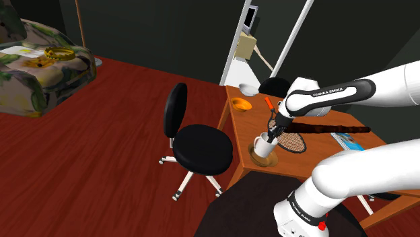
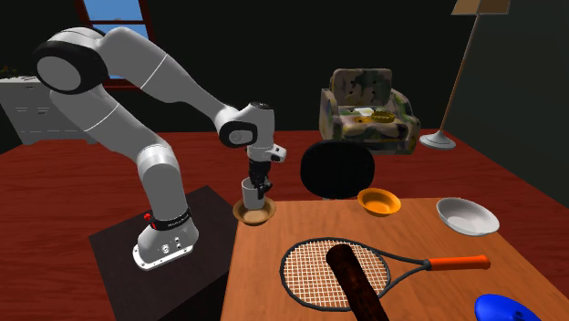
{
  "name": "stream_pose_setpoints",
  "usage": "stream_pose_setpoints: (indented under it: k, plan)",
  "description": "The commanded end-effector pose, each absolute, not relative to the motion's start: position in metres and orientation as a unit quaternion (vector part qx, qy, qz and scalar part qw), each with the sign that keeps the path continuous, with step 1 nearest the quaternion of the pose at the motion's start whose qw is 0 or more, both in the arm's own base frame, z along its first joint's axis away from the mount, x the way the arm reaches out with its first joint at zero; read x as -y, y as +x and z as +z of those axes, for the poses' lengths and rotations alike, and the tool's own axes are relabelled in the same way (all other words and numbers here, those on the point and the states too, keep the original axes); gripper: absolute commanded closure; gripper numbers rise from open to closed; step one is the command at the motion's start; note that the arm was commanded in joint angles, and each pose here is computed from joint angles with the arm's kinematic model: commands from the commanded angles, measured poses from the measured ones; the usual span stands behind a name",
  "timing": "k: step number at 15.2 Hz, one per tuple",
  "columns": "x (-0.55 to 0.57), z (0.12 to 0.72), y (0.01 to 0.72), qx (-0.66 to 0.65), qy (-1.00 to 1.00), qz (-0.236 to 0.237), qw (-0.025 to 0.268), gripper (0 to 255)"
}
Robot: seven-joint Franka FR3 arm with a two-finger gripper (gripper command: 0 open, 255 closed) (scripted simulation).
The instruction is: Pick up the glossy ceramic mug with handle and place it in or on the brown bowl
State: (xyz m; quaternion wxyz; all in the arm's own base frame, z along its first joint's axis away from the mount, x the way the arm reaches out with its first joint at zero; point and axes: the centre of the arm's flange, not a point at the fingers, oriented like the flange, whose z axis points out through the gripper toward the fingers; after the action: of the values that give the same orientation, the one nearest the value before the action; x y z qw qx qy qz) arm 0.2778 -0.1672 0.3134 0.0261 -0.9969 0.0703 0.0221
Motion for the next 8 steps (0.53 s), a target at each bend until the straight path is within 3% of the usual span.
stream_pose_setpoints:
  k: [1, 4, 5, 8]
  plan:
    - [0.1672, 0.3129, 0.2779, -0.070, -0.997, 0.022, 0.026, 255]
    - [0.1672, 0.3129, 0.2779, -0.070, -0.997, 0.022, 0.026, 255]
    - [0.1672, 0.3129, 0.2779, -0.070, -0.997, 0.022, 0.026, 0]
    - [0.1672, 0.3129, 0.2779, -0.070, -0.997, 0.022, 0.026, 0]
